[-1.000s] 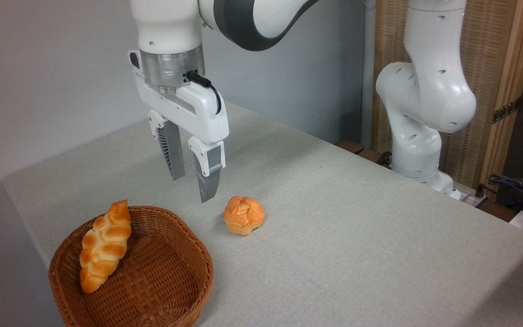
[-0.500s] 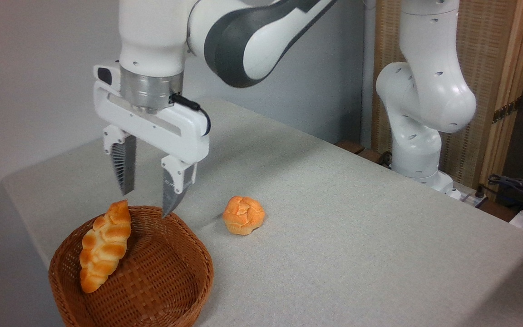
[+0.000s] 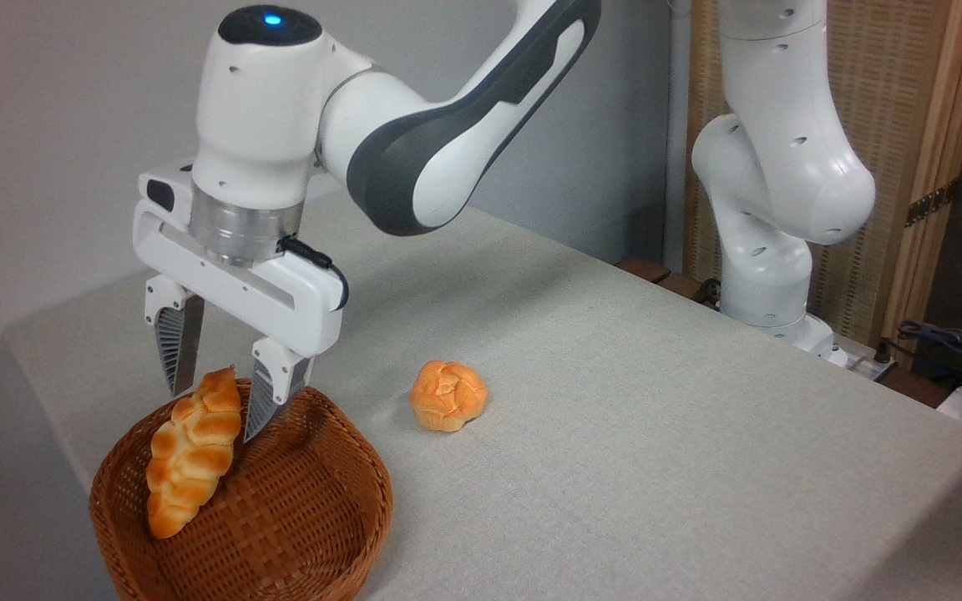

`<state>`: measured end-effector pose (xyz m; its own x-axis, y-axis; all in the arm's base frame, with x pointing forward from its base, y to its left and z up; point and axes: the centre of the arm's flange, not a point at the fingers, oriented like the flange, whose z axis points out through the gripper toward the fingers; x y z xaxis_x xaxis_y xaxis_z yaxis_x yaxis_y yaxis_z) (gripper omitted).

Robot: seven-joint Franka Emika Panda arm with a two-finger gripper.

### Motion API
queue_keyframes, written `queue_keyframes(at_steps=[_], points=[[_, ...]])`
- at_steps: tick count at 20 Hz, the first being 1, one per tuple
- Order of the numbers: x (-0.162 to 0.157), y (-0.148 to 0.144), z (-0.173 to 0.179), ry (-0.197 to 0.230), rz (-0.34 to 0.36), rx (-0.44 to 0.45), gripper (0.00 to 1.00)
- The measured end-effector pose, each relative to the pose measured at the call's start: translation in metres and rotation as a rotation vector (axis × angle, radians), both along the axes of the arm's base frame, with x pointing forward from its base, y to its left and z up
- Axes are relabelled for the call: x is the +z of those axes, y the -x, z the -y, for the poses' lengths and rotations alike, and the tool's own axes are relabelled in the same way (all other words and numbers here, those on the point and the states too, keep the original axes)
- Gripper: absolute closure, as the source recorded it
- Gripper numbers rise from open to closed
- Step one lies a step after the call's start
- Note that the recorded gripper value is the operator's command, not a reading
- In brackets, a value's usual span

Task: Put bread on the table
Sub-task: 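Move the open gripper over the basket and lower onto the braided roll, then close the gripper on the braided roll inside the basket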

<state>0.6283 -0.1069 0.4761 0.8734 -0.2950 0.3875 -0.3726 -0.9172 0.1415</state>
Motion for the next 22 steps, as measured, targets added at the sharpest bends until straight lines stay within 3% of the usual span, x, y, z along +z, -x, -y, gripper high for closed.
queue_keyframes(at_steps=[9, 20, 22], points=[[-0.037, -0.011, 0.038, 0.005, 0.028, -0.026, 0.0], [-0.047, -0.011, 0.04, -0.004, -0.005, -0.038, 0.0], [-0.051, -0.008, 0.041, -0.024, -0.032, -0.057, 0.16]])
